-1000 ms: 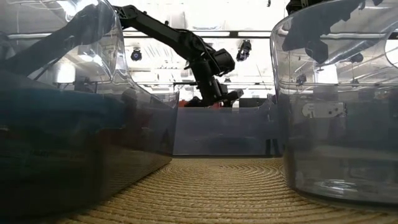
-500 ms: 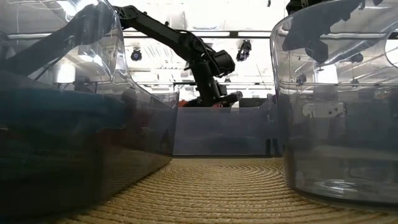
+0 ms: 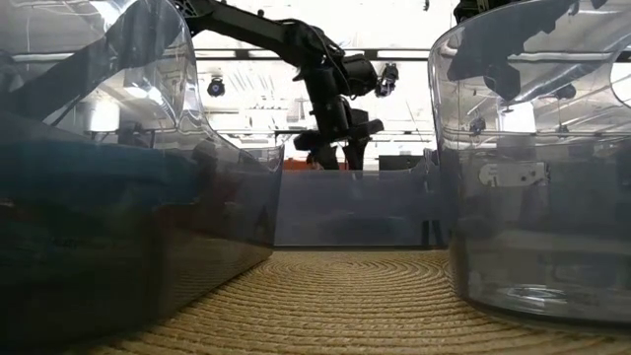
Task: Pick and place Granola Bars by type
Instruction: Put the bottom right blue granola bar into the top black bin
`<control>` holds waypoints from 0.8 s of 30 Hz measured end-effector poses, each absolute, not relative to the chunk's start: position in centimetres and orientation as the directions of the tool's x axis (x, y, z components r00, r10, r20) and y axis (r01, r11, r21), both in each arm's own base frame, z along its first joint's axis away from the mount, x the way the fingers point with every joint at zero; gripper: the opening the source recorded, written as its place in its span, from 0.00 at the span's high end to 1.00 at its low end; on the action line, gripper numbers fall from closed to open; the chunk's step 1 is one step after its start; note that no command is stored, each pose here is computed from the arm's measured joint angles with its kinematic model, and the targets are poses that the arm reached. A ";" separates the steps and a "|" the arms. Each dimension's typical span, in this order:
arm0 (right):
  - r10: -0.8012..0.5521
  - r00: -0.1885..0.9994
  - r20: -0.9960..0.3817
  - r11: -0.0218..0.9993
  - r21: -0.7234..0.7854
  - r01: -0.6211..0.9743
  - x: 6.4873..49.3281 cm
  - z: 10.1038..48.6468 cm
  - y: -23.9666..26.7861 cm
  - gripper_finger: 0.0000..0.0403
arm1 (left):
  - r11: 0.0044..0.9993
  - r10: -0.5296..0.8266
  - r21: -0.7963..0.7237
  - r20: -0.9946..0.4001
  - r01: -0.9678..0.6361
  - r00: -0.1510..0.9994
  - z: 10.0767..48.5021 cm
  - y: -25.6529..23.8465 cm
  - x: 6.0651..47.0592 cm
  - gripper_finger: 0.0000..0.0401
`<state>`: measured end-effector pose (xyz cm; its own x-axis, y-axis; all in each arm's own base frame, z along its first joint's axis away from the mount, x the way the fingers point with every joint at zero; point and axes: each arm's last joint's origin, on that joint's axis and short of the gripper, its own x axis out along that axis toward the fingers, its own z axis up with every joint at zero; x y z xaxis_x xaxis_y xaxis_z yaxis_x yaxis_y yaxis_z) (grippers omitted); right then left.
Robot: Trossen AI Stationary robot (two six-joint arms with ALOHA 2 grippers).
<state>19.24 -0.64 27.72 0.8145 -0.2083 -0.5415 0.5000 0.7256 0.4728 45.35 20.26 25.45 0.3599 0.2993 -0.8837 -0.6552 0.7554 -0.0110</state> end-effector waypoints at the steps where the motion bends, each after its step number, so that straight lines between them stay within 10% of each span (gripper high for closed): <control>1: -0.208 0.814 -0.542 0.726 0.473 0.500 19.2 27.7 -0.6 0.98 | 0.763 0.297 -0.003 -0.887 -0.646 0.354 25.4 20.2 45.3 0.40; 24: -0.210 0.814 -0.542 0.731 0.466 0.499 19.2 27.7 -0.6 0.98 | 0.807 0.301 0.119 -0.925 -0.578 0.230 24.9 20.9 43.8 0.40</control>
